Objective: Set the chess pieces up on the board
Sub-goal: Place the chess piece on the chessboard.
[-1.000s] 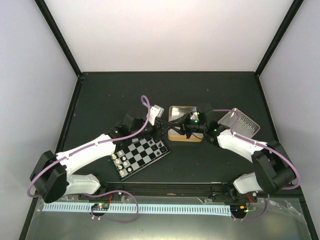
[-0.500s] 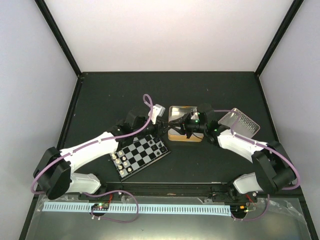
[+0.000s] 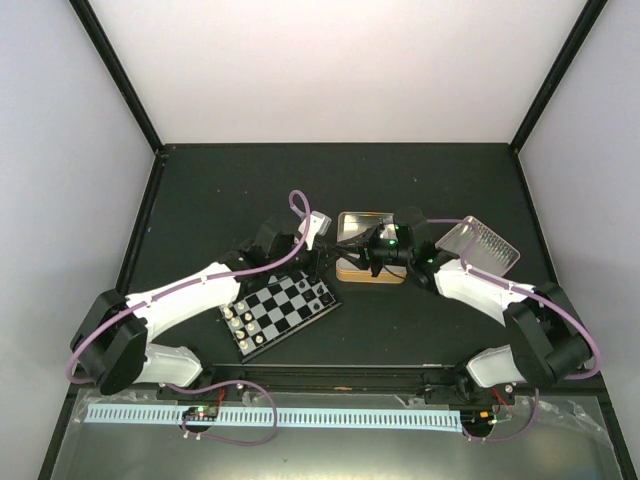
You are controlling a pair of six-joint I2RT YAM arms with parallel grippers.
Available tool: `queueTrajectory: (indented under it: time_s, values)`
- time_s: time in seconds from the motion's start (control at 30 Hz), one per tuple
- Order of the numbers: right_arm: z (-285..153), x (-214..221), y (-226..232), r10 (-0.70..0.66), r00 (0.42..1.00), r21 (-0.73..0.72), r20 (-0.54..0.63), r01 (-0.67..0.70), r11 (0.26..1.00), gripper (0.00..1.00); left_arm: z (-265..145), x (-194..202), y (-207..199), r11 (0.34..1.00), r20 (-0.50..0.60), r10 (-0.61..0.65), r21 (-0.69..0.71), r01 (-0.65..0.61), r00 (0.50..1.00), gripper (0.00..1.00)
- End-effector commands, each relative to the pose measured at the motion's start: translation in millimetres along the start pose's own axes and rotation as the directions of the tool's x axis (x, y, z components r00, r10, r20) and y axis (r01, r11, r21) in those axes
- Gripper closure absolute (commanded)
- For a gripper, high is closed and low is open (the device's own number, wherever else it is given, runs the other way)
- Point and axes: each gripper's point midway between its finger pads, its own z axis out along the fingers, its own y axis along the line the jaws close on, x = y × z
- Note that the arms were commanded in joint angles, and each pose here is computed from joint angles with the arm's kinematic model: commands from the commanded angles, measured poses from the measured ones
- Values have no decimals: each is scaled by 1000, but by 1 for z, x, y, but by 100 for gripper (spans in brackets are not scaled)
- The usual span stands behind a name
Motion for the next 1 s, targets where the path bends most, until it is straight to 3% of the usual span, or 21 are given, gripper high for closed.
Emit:
queueTrajectory:
  time_s: [0.0,0.17,0.3,0.4,0.63,0.97]
  values:
    - [-1,7,8,-26,999,-23,-22,26,999,88,-1,-17,-5,1000,35,26,-1,-26,999,77]
    - [0,8,6,-29,999,-18,-25,29,999,88,-4,-22,-6,999,51,39,-3,-39,998,80]
    - [1,7,7,-38,999,-14,-24,38,999,86,-6,-24,-8,999,58,54,-3,-54,997,91]
    - [2,5,6,-55,998,-5,-15,54,999,79,-7,-25,-7,998,55,63,-10,-63,996,98]
    - [1,-8,2,-139,989,41,44,137,990,47,-15,-14,7,993,-20,53,-106,-55,998,99]
    - [-27,-44,1,-334,917,196,217,294,935,41,-41,-2,52,927,-202,-1,-367,-75,979,98]
